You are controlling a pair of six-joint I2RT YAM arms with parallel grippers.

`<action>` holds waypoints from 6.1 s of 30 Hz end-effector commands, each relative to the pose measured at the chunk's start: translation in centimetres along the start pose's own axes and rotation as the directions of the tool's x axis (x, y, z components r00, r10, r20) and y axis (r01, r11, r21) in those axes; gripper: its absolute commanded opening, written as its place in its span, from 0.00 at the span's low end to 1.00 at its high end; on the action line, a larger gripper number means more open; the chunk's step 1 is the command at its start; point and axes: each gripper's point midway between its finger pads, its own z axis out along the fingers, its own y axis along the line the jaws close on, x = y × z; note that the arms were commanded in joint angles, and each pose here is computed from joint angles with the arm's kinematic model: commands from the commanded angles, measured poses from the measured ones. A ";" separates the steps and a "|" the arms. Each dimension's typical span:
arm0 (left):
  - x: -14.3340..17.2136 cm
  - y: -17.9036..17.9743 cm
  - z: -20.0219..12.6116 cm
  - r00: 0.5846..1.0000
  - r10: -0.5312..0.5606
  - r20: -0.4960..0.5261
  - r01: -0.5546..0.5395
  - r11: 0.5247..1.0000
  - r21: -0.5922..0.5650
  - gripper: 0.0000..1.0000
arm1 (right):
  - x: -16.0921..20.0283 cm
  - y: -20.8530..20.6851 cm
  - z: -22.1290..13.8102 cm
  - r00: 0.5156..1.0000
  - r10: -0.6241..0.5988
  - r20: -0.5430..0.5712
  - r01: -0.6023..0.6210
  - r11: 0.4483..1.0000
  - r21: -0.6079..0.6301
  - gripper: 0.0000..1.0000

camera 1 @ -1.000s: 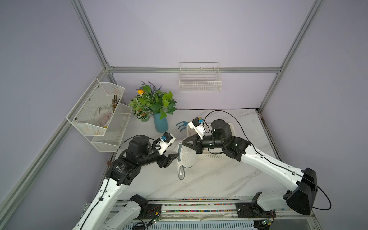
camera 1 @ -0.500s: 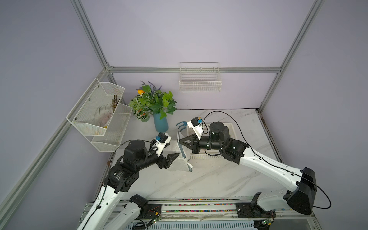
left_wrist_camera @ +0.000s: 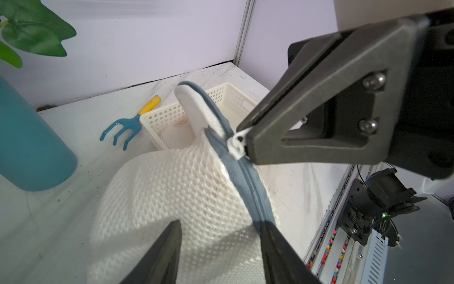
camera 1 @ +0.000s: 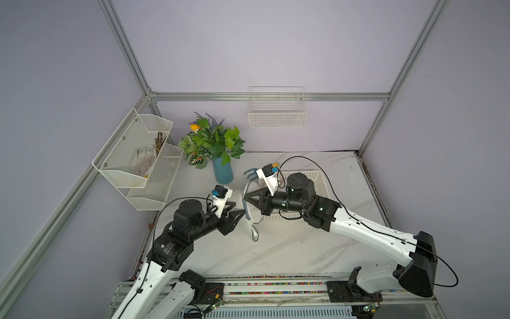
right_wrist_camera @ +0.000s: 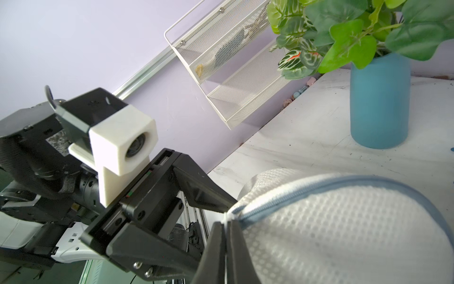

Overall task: Turn the laundry bag inside out
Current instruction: Zip the zipper on the laundry bag.

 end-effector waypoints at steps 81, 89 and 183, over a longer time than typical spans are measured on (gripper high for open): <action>-2.0 -1.5 0.1 0.992 0.125 0.016 -0.126 0.989 0.081 0.57 | 1.6 -2.0 -1.2 0.987 0.148 -0.069 -0.142 0.986 0.082 0.00; -2.3 -2.3 0.4 0.998 0.062 0.019 -0.064 0.989 0.135 0.59 | 0.8 -0.7 -0.5 0.989 0.145 -0.041 -0.143 0.988 0.062 0.00; -0.9 -2.5 0.0 0.994 0.108 0.003 -0.107 0.983 0.147 0.09 | 0.4 1.3 -1.0 0.995 0.055 -0.086 -0.050 0.997 0.053 0.00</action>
